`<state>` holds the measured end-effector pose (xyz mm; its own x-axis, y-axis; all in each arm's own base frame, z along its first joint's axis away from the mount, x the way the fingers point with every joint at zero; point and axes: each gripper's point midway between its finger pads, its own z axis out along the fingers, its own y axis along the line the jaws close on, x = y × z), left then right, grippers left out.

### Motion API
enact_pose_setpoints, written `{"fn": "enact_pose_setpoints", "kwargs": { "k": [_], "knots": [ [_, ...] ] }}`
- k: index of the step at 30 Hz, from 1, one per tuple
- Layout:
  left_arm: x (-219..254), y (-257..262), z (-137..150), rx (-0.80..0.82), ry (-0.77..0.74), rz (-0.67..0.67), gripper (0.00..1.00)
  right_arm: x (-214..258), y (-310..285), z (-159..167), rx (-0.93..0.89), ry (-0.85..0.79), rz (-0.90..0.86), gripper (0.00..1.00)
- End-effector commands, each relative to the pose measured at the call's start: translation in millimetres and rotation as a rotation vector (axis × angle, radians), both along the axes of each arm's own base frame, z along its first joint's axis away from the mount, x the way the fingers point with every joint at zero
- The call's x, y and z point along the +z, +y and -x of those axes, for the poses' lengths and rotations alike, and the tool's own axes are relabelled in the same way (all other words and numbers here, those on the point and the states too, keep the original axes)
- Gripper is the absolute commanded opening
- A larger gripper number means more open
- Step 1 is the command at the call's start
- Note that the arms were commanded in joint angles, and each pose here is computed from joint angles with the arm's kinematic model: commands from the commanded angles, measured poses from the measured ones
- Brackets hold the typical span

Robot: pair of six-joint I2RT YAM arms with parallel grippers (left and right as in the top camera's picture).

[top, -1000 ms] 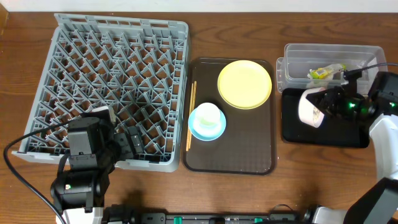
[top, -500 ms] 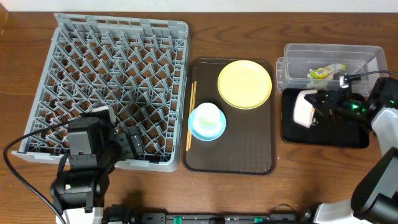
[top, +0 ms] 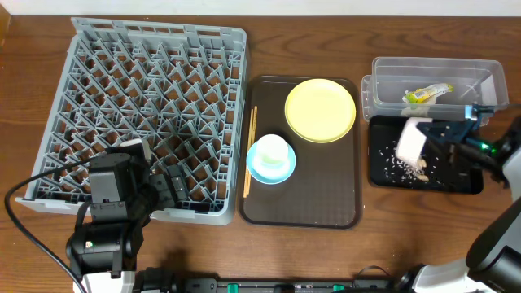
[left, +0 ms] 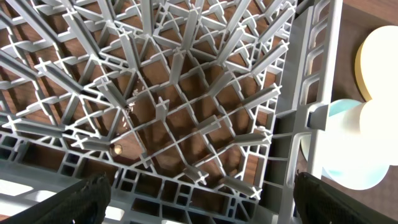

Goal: Sort waste into correct bins and load items into the dishwasher
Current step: 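Tilt the pink bowl over the black tray to dump the rice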

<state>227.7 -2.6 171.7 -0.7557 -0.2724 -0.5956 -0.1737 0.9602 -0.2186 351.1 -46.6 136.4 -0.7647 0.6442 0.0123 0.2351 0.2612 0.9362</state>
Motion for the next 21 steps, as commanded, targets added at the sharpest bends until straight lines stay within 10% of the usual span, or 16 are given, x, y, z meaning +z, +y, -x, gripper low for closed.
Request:
{"fn": "enact_pose_setpoints", "kwargs": {
  "k": [1, 21],
  "knots": [
    [9, -3, -2, -0.007, -0.022, 0.011, 0.94, 7, -10, 3, -0.032, -0.016, -0.069, 0.01],
    [9, -3, -2, -0.007, -0.022, 0.011, 0.94, -16, -34, 6, -0.118, 0.083, -0.326, 0.01]
  ]
}}
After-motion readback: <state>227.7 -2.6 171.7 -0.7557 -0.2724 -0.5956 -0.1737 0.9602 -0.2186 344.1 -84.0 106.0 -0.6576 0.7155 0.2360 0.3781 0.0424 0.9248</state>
